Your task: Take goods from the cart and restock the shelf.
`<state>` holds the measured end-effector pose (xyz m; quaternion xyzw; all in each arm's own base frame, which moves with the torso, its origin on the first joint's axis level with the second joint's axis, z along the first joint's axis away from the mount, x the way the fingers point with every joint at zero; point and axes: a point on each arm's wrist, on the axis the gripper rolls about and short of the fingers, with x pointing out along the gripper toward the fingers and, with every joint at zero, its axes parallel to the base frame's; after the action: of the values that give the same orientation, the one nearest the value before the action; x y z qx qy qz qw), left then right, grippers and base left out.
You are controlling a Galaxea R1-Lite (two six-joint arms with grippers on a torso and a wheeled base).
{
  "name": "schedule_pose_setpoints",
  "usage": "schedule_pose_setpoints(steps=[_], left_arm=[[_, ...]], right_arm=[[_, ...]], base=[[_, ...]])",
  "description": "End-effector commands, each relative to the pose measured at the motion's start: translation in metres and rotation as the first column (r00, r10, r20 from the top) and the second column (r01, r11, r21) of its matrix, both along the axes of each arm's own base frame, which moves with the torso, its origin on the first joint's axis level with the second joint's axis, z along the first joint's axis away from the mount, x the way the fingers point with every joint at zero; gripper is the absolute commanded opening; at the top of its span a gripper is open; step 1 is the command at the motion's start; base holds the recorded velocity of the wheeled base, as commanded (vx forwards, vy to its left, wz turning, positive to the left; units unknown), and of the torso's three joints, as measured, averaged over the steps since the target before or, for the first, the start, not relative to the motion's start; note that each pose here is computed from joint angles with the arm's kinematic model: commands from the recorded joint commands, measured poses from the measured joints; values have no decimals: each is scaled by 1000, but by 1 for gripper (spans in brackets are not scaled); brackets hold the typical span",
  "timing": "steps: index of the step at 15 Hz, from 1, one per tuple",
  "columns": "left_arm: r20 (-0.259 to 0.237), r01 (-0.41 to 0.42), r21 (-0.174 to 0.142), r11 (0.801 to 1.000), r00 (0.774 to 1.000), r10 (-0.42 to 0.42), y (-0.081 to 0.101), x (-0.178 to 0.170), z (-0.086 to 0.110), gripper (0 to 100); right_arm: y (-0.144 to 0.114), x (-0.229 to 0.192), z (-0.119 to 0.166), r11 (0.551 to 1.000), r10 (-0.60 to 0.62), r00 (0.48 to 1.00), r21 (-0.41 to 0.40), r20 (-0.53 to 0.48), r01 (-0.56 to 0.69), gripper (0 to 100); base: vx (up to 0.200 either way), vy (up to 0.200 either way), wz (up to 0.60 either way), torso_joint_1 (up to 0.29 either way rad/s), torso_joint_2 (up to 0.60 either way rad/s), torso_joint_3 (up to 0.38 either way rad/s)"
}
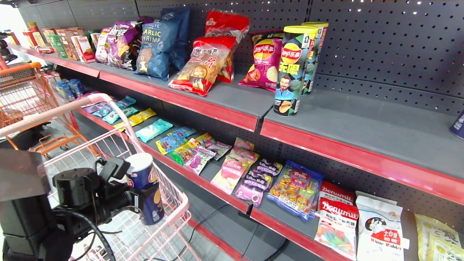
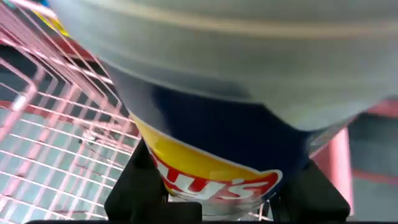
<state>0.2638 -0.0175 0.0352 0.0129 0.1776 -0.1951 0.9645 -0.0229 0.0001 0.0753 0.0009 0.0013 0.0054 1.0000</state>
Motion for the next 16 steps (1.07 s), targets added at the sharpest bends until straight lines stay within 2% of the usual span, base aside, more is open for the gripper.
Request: schedule_pose_setpoints(steps=[1, 2, 3, 4, 6, 7, 8, 10, 11, 13, 14, 15, 16], left_arm=[[187, -94, -55, 994, 977, 103, 22, -19, 89, 0], [193, -115, -77, 990, 973, 128, 26, -27, 109, 0], [209, -125, -110, 986, 967, 146, 27, -48, 146, 0], [203, -115, -122, 986, 969, 138, 24, -73, 170, 0], [192, -57, -127, 990, 978, 81, 19, -123, 199, 0], [201, -45, -126, 991, 977, 70, 18, -138, 205, 0], [221, -11, -118, 993, 975, 37, 14, -170, 210, 0], [229, 23, -94, 995, 974, 0, 10, -210, 207, 0], [225, 41, -93, 995, 974, -19, 9, -223, 204, 0], [206, 19, -75, 997, 978, -3, 9, -225, 196, 0], [217, -95, -46, 994, 971, 103, 12, -219, 193, 0], [239, -162, -47, 986, 956, 168, 13, -215, 193, 0], [252, -181, -51, 982, 949, 188, 14, -215, 191, 0]], right_arm=[[0, 0, 0, 1000, 1, 1000, 0, -2, -1, 100], [0, 0, 0, 1000, 1, 1000, 0, -2, -1, 100], [0, 0, 0, 1000, 1, 1000, 1, -2, -1, 100], [0, 0, 0, 1000, 0, 1000, 0, -1, 0, 100], [0, 0, 0, 1000, 1, 1000, 1, -1, -1, 100], [0, 0, 0, 1000, 0, 1000, 1, -2, 0, 100], [0, 0, 0, 1000, 1, 1000, 1, -2, -1, 100], [0, 0, 0, 1000, 1, 1000, 1, -2, -1, 100], [0, 0, 0, 1000, 1, 1000, 1, -2, -1, 100], [0, 0, 0, 1000, 1, 1000, 1, -2, -1, 100], [0, 0, 0, 1000, 1, 1000, 0, -1, -1, 100], [0, 0, 0, 1000, 1, 1000, 1, -2, -1, 100], [0, 0, 0, 1000, 1, 1000, 1, -1, -1, 100]], base=[[0, 0, 0, 0, 0, 0], [0, 0, 0, 0, 0, 0], [0, 0, 0, 0, 0, 0], [0, 0, 0, 0, 0, 0], [0, 0, 0, 0, 0, 0], [0, 0, 0, 0, 0, 0], [0, 0, 0, 0, 0, 0], [0, 0, 0, 0, 0, 0], [0, 0, 0, 0, 0, 0], [0, 0, 0, 0, 0, 0], [0, 0, 0, 0, 0, 0], [0, 0, 0, 46, -149, -85], [0, 0, 0, 119, -330, -198]])
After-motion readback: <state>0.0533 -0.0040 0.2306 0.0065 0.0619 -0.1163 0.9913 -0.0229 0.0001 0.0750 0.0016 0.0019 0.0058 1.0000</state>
